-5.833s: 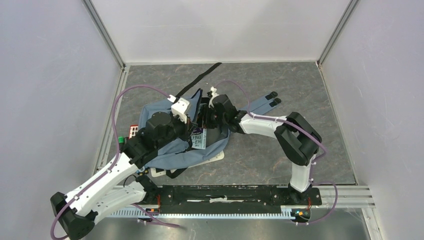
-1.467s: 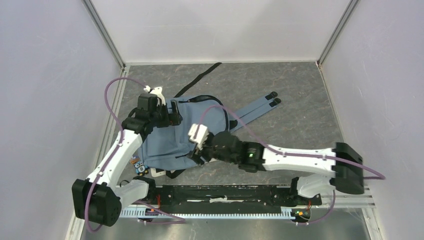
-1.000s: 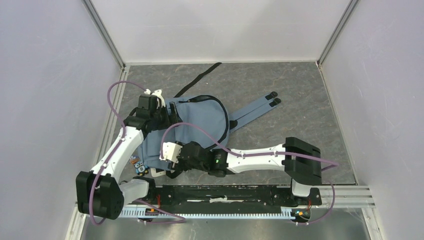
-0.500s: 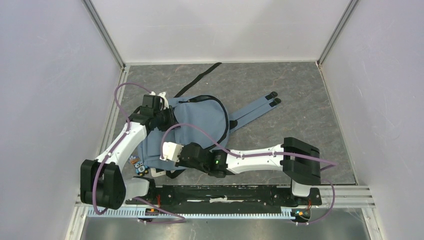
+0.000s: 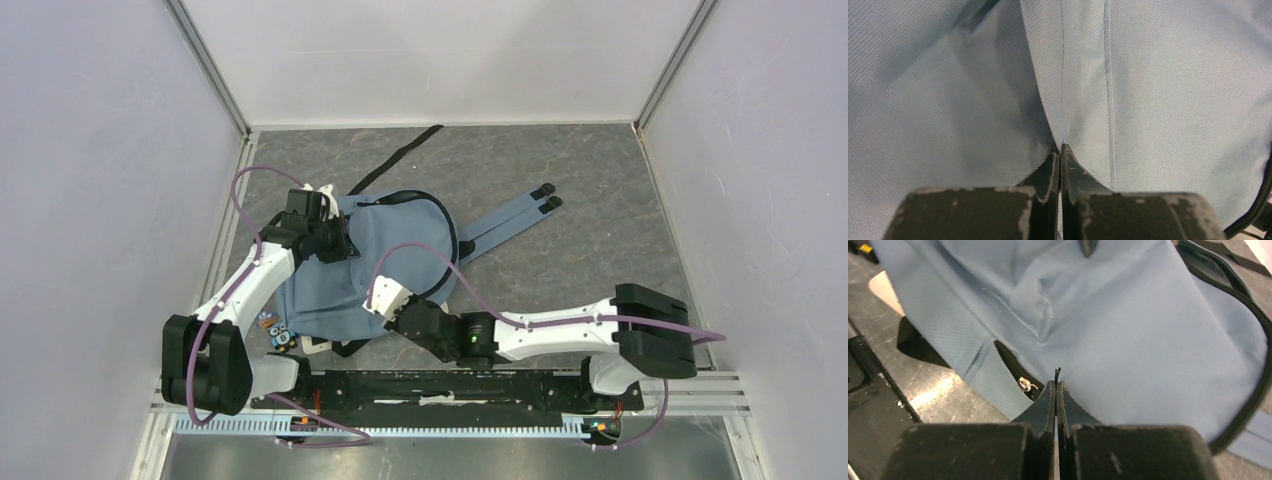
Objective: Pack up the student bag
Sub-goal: Zip the student bag at the center of the board.
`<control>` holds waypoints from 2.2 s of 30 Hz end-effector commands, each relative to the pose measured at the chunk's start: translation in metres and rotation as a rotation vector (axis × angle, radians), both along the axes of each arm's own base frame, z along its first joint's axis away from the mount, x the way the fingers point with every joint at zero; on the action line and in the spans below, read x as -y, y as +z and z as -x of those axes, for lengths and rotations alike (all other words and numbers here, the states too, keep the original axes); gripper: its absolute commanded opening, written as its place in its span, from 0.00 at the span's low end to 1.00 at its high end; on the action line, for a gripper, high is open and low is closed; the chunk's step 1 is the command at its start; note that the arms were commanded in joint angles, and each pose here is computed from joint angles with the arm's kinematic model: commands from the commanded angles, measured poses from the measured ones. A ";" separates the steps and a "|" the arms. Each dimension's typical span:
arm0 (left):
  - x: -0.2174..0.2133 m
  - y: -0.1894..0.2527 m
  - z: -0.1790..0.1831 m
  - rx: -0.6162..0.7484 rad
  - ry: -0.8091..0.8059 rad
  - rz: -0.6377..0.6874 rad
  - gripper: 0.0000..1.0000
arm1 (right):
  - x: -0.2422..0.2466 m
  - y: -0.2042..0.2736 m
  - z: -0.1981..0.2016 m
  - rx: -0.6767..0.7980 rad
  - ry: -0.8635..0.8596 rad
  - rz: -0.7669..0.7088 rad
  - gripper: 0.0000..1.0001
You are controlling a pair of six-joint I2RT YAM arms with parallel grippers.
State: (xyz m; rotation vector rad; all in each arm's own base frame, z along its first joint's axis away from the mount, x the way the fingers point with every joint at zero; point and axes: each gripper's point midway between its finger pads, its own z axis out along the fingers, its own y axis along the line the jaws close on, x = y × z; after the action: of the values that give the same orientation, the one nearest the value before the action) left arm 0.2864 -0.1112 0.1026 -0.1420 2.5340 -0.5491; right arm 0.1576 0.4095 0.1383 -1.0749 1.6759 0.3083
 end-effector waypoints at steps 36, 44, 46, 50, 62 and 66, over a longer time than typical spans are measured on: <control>0.040 0.076 0.017 0.398 -0.211 -0.129 1.00 | 0.101 0.057 -0.059 -0.050 -0.288 -0.314 0.00; 0.105 0.091 0.071 0.545 -0.558 -0.029 1.00 | 0.104 0.065 -0.060 -0.072 -0.312 -0.396 0.00; 0.114 0.082 0.079 0.521 -0.616 -0.050 1.00 | 0.107 0.066 -0.060 -0.076 -0.317 -0.419 0.00; 0.118 0.064 0.083 0.471 -0.644 -0.159 0.98 | 0.110 0.070 -0.057 -0.079 -0.302 -0.455 0.00; 0.149 0.039 0.081 0.517 -0.601 -0.316 0.58 | 0.112 0.073 -0.052 -0.100 -0.283 -0.518 0.00; 0.146 0.034 0.084 0.541 -0.569 -0.364 0.29 | 0.119 0.069 -0.056 -0.080 -0.324 -0.492 0.00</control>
State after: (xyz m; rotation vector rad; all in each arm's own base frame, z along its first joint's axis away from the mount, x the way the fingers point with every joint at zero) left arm 0.1880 -0.2543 0.1215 0.8787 2.1523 -0.3347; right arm 0.2028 0.2981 0.1784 -0.5405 1.7612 0.5230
